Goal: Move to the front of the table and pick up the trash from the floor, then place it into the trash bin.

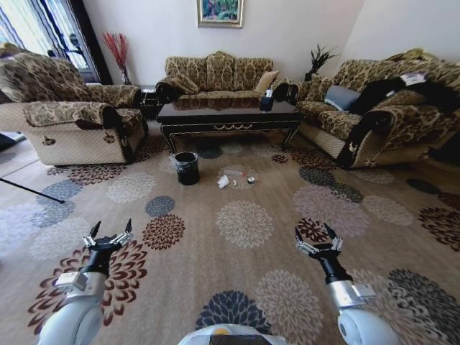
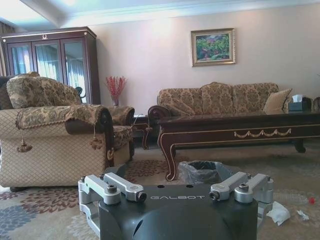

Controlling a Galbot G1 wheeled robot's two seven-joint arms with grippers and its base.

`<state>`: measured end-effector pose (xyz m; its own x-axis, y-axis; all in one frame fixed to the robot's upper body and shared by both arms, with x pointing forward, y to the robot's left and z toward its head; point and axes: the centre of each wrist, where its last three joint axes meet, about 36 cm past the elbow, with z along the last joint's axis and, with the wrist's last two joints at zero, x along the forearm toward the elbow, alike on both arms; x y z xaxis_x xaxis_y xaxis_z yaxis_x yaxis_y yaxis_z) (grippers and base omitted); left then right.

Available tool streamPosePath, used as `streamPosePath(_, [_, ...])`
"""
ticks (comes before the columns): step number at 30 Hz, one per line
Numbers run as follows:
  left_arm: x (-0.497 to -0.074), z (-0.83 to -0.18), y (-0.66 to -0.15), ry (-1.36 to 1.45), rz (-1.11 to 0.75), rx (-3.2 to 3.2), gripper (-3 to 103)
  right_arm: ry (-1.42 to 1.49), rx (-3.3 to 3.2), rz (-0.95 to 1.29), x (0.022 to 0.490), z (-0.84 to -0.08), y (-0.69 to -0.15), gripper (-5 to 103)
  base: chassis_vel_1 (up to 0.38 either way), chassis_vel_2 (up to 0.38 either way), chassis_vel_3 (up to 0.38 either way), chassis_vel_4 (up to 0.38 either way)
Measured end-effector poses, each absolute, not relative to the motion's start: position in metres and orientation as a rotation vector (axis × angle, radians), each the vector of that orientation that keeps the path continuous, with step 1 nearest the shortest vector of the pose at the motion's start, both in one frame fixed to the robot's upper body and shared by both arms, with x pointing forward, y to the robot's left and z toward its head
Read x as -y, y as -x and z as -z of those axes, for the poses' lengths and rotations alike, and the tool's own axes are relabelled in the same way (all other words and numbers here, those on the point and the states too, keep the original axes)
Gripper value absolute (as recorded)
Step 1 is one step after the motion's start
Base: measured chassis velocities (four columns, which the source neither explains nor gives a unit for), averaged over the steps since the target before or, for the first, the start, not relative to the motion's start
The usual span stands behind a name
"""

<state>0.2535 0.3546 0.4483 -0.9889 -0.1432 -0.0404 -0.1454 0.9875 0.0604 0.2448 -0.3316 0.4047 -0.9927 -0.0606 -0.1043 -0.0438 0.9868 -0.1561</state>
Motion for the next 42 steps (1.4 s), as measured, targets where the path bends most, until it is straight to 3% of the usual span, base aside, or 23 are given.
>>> streamPosePath(42, [-0.352,-0.437,-0.249,0.203,-0.091,-3.116,100,0.069,-3.036,0.266,0.332,-0.404,-0.243,100,0.0,0.0,0.0,0.0])
